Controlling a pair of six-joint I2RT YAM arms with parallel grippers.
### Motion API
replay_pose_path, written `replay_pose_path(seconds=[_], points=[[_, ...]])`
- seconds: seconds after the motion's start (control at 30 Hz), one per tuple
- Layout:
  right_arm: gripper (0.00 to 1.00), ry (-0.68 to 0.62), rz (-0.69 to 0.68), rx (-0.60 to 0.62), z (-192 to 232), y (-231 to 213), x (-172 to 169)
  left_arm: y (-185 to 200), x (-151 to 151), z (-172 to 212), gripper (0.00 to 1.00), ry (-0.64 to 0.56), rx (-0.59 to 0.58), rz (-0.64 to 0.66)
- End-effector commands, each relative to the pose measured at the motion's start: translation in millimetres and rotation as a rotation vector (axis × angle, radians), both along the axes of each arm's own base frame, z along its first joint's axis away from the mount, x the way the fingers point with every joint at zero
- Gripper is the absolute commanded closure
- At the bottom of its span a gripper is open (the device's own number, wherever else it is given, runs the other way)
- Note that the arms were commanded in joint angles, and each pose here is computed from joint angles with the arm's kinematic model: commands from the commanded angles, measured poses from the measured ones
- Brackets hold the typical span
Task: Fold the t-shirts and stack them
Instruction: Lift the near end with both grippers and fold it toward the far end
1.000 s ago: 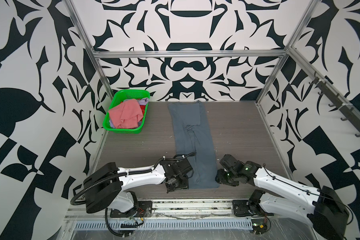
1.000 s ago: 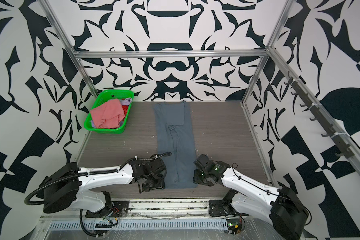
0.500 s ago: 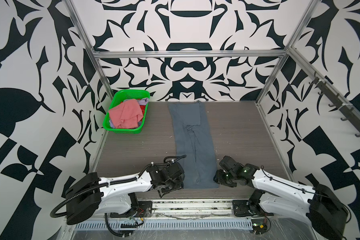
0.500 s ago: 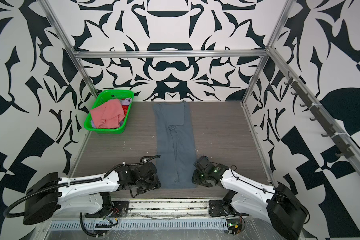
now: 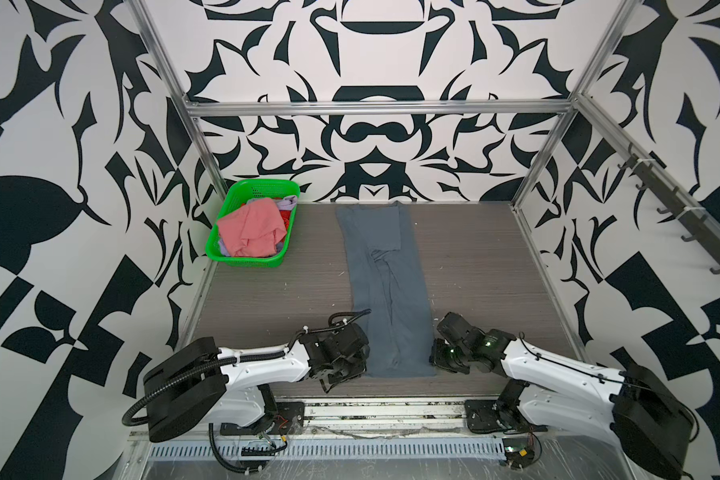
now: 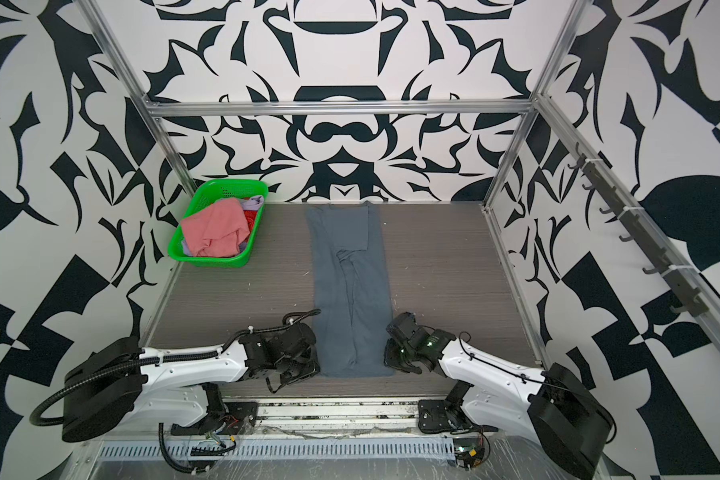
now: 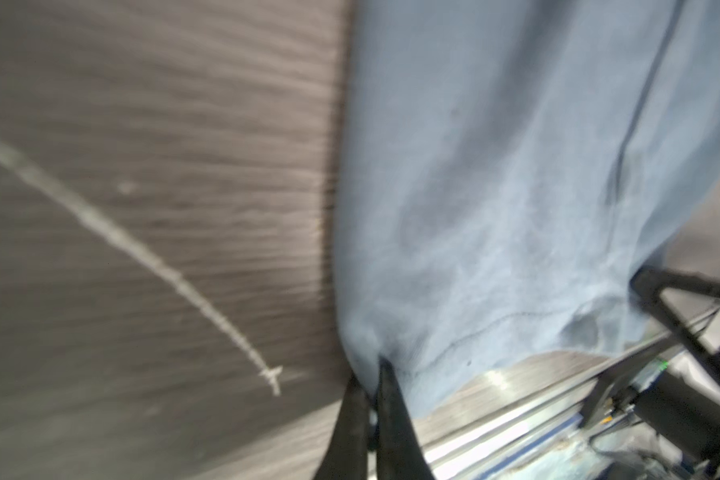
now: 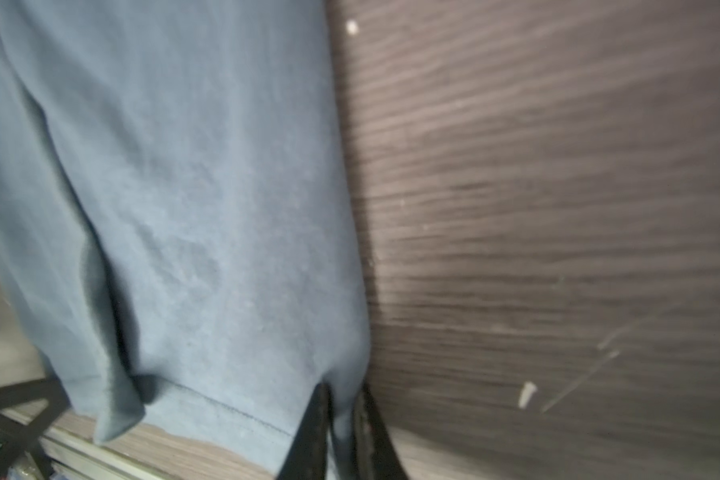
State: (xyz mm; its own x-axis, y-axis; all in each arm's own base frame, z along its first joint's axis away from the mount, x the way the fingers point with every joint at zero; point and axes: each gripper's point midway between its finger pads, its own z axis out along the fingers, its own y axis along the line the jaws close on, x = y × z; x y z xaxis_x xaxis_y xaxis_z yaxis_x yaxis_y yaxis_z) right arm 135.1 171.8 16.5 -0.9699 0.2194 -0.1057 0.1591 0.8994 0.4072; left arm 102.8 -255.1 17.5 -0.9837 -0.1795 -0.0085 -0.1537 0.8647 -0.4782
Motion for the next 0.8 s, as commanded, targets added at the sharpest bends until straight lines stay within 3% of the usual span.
replay_pose_path(seconds=[0.0,0.13,0.3,0.53,0.7,0.77], points=[[0.94,-0.021,0.011,0.006,10.2,5.3,-4.7,5.4,-8.4,-3.7,1.0,0.033,0.025,0.009],[1.0,-0.099,0.03,0.021,39.9,14.4,-9.8,4.1,-18.4,24.1,1.0,0.018,-0.029,-0.007],[1.0,-0.275,0.029,0.082,89.3,30.6,17.5,5.7,6.6,74.1,1.0,-0.11,-0.084,-0.005],[1.0,-0.545,-0.059,0.079,154.3,64.0,108.5,14.6,99.2,126.7,1.0,-0.273,-0.206,0.069],[1.0,-0.55,-0.121,0.09,158.8,65.6,175.8,9.8,168.2,146.7,1.0,-0.374,-0.205,0.049],[1.0,-0.55,-0.145,0.084,156.8,60.5,201.4,8.5,194.4,137.8,1.0,-0.37,-0.174,0.045]])
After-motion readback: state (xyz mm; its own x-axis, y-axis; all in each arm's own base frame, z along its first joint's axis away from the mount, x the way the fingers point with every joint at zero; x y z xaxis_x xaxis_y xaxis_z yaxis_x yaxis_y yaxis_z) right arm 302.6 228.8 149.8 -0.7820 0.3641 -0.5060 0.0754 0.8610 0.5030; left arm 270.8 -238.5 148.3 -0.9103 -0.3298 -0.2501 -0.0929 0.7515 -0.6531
